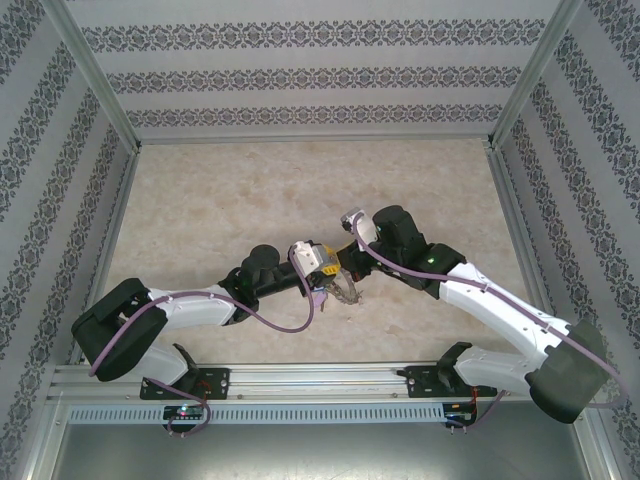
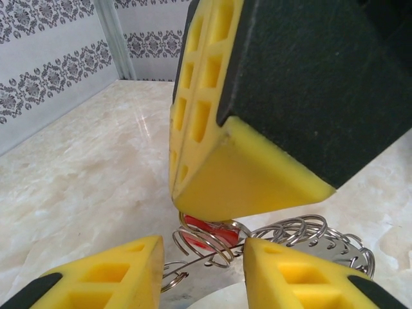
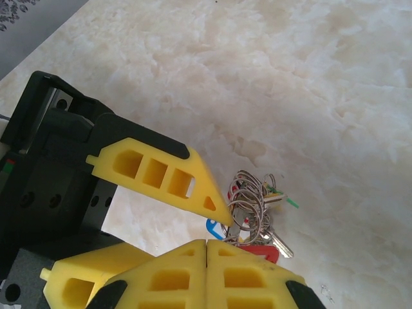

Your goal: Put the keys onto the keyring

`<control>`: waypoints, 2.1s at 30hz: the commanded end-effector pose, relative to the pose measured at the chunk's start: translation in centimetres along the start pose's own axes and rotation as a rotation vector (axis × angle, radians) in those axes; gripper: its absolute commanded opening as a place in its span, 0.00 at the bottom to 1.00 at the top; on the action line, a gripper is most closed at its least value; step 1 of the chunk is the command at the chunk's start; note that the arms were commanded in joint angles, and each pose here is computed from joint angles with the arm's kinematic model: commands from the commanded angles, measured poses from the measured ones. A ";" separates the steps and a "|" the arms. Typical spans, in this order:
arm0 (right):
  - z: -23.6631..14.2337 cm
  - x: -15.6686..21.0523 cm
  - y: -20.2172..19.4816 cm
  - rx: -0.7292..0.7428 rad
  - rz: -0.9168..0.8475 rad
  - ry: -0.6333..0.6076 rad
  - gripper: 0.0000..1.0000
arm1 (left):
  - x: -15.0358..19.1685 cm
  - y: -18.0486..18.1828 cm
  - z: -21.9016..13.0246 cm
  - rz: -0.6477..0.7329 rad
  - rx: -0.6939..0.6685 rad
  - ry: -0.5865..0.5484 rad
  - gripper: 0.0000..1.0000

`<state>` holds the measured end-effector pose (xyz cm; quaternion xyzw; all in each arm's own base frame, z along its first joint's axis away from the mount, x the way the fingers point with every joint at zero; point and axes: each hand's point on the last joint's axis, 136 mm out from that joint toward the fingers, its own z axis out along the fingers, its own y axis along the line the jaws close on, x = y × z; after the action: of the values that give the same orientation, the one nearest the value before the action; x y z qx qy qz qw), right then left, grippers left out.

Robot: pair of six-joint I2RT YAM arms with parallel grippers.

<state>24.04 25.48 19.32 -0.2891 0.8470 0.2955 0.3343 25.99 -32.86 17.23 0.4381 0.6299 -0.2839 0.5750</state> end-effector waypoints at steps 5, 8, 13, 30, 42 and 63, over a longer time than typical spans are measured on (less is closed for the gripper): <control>-0.9 -1.4 0.6 -0.035 0.005 -0.063 0.00 | -2.0 -0.5 -0.2 0.005 0.022 -0.060 0.38; -1.0 -1.5 0.7 -0.042 0.005 -0.065 0.00 | -2.0 -0.5 -0.2 0.004 0.027 -0.059 0.38; -1.1 -1.4 1.1 -0.066 0.002 -0.060 0.00 | -2.3 -0.2 -0.3 -0.016 0.010 -0.068 0.39; -1.2 -1.2 1.2 -0.067 -0.004 -0.052 0.00 | -1.5 0.6 -0.4 -0.013 -0.039 -0.019 0.22; -1.0 -1.0 1.3 -0.075 0.000 -0.038 0.00 | -1.5 0.3 -0.2 0.015 -0.018 -0.006 0.14; -0.6 0.0 -0.7 -0.013 0.032 -0.004 0.00 | -1.5 -0.6 -0.2 0.054 0.039 0.015 0.00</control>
<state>23.96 25.06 19.51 -0.2861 0.8461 0.3071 0.3285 25.70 -32.70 16.97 0.4579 0.6398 -0.2702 0.5550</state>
